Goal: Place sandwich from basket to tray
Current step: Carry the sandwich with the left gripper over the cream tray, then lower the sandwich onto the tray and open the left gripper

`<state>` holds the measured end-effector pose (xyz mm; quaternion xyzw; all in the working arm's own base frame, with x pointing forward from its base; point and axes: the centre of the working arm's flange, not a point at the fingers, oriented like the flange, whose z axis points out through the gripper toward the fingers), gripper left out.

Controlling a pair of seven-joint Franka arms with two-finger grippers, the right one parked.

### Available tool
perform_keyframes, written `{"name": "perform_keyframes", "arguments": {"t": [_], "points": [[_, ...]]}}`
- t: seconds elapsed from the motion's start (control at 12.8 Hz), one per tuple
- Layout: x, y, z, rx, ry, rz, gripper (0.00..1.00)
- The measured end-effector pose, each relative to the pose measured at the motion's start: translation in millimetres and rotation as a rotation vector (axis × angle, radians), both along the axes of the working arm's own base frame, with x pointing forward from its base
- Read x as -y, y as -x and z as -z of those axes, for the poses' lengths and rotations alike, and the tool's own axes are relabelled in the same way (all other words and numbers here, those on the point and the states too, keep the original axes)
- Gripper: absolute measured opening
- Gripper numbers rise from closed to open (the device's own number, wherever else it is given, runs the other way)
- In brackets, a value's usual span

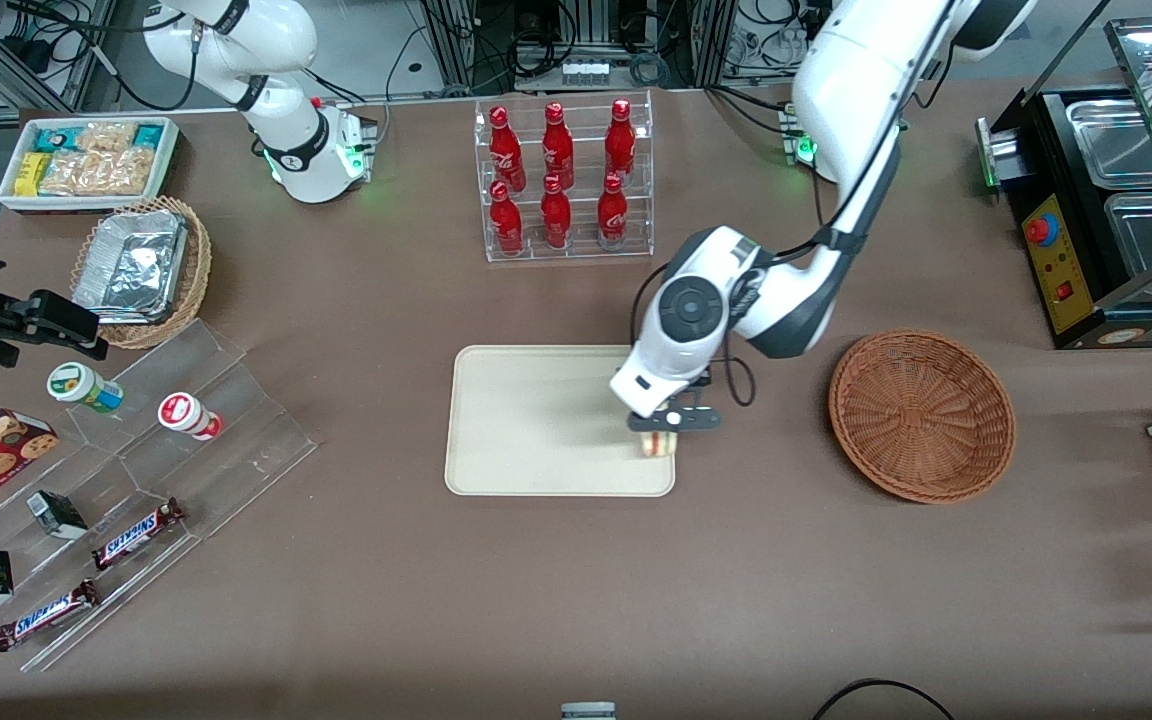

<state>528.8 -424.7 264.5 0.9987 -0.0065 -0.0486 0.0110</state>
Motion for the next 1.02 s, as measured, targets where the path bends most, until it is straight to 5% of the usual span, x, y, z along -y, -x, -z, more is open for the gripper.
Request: {"name": "perform_keyframes", "arguments": {"t": [0.7, 1.02], "points": [[27, 11, 41, -0.007, 0.011, 0.046, 0.33], [30, 5, 44, -0.002, 0.017, 0.042, 0.53]]}}
